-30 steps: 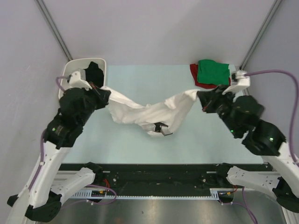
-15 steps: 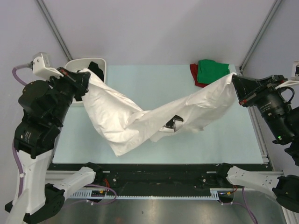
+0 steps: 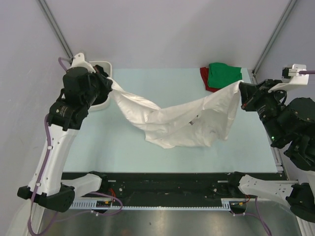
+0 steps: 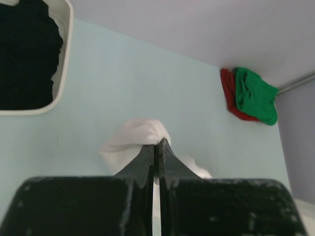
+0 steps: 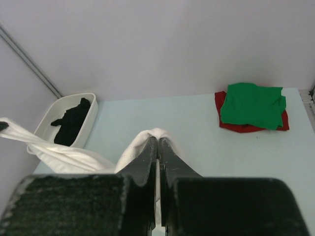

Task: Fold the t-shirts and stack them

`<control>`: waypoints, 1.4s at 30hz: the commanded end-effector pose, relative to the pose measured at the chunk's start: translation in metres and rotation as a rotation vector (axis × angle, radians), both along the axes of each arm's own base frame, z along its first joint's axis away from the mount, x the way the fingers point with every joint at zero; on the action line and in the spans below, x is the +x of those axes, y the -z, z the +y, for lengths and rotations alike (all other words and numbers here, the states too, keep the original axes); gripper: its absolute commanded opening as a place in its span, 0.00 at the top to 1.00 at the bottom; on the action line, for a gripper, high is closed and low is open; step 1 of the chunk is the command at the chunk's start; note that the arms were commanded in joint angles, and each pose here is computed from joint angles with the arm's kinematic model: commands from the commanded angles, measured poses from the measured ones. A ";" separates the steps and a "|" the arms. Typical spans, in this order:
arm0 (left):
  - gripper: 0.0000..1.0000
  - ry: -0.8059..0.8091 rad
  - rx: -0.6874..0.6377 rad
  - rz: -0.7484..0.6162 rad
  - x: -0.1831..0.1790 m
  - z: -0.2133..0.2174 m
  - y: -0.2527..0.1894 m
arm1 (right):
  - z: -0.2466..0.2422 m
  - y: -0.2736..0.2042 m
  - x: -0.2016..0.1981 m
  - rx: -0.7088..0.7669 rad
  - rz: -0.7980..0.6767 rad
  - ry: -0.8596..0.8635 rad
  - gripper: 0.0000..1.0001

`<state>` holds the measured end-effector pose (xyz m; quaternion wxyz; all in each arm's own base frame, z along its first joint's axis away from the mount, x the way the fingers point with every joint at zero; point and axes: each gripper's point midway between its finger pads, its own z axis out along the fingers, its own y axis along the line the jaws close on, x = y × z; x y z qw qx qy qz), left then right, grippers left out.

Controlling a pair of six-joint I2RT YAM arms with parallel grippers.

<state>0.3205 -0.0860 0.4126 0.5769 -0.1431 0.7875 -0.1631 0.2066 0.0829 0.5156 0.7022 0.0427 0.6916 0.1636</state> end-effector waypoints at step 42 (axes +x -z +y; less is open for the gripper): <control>0.79 -0.070 -0.238 0.447 0.015 -0.007 0.272 | 0.009 0.186 0.147 -0.058 0.354 0.201 1.00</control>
